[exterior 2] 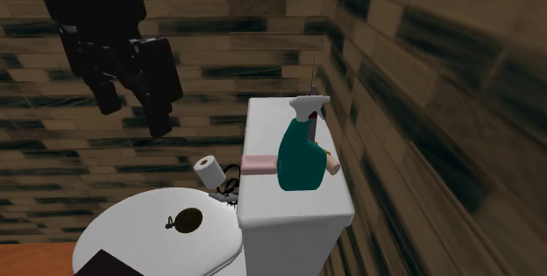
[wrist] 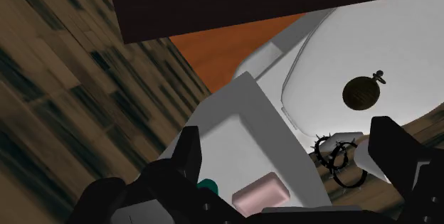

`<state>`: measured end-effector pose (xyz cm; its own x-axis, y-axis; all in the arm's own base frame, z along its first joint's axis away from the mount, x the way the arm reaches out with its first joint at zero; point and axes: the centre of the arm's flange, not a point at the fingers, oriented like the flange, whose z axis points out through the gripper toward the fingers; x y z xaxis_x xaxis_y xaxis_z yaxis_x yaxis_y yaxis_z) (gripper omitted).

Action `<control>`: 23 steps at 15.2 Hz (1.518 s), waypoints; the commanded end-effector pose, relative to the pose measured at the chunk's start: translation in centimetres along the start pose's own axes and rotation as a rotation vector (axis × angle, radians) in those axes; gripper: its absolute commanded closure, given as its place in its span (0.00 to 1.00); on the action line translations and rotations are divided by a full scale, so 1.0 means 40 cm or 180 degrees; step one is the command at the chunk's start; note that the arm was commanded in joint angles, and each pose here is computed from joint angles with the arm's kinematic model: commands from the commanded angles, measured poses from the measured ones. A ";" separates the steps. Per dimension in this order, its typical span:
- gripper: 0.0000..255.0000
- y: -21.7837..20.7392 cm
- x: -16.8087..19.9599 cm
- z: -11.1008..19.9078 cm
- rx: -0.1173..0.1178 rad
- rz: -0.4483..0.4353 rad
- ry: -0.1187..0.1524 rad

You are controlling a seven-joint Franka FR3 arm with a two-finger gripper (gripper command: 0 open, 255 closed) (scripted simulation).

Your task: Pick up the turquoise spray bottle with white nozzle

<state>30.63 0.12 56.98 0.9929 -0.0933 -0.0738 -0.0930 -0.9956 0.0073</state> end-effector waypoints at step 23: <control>0.00 0.193 0.533 0.117 -0.0264 0.2248 0.0359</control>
<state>50.58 -9.48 51.40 0.7034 -0.7065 0.0782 -0.7107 -0.6975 0.0915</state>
